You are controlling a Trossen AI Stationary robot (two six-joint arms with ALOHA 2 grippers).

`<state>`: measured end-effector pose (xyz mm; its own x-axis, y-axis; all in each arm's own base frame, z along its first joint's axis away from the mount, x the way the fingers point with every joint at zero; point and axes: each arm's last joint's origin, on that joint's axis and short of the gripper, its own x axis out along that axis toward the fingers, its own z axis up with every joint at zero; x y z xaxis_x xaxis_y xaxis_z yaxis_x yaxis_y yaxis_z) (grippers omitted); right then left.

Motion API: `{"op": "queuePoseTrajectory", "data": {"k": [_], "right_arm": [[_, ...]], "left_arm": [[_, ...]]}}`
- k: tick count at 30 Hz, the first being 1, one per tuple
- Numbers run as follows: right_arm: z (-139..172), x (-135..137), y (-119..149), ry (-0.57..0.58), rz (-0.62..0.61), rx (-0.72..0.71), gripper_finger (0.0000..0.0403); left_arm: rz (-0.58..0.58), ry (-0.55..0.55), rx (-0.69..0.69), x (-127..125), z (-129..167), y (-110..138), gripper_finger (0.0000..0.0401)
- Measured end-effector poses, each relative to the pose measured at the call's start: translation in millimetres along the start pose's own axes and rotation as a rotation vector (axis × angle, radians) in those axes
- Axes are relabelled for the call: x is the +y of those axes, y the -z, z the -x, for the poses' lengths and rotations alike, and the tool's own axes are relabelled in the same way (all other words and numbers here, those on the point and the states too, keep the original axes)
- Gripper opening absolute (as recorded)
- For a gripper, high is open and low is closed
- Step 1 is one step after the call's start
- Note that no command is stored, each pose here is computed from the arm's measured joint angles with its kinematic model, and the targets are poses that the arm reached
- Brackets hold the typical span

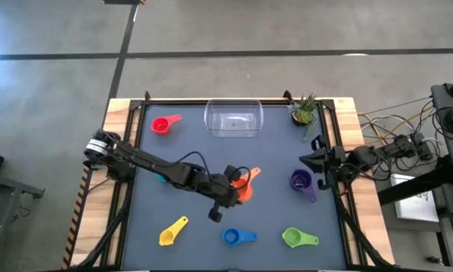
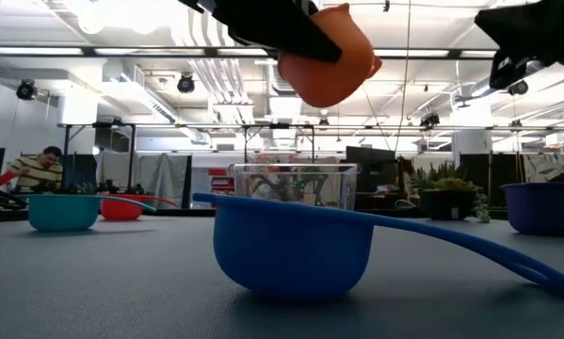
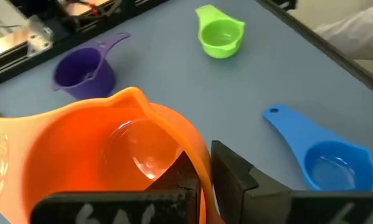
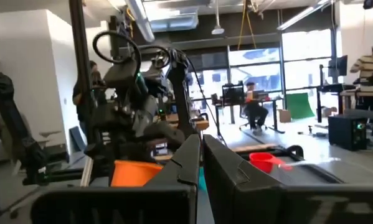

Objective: Nest measuring cups in basket
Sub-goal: Stack the orange measuring cup on top of the violet measuring cup

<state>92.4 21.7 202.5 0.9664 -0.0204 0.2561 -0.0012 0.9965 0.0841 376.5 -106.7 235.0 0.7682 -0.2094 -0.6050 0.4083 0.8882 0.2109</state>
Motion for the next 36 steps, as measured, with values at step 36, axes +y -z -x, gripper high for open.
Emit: {"op": "queuePoseTrajectory", "data": {"k": [36], "right_arm": [[-149.4, 51.4, -3.2, 0.023, 0.376, 0.748, 0.0073]], "left_arm": [[0.047, 0.131, 0.029, 10.8, 6.6, 15.0, 0.0008]]}}
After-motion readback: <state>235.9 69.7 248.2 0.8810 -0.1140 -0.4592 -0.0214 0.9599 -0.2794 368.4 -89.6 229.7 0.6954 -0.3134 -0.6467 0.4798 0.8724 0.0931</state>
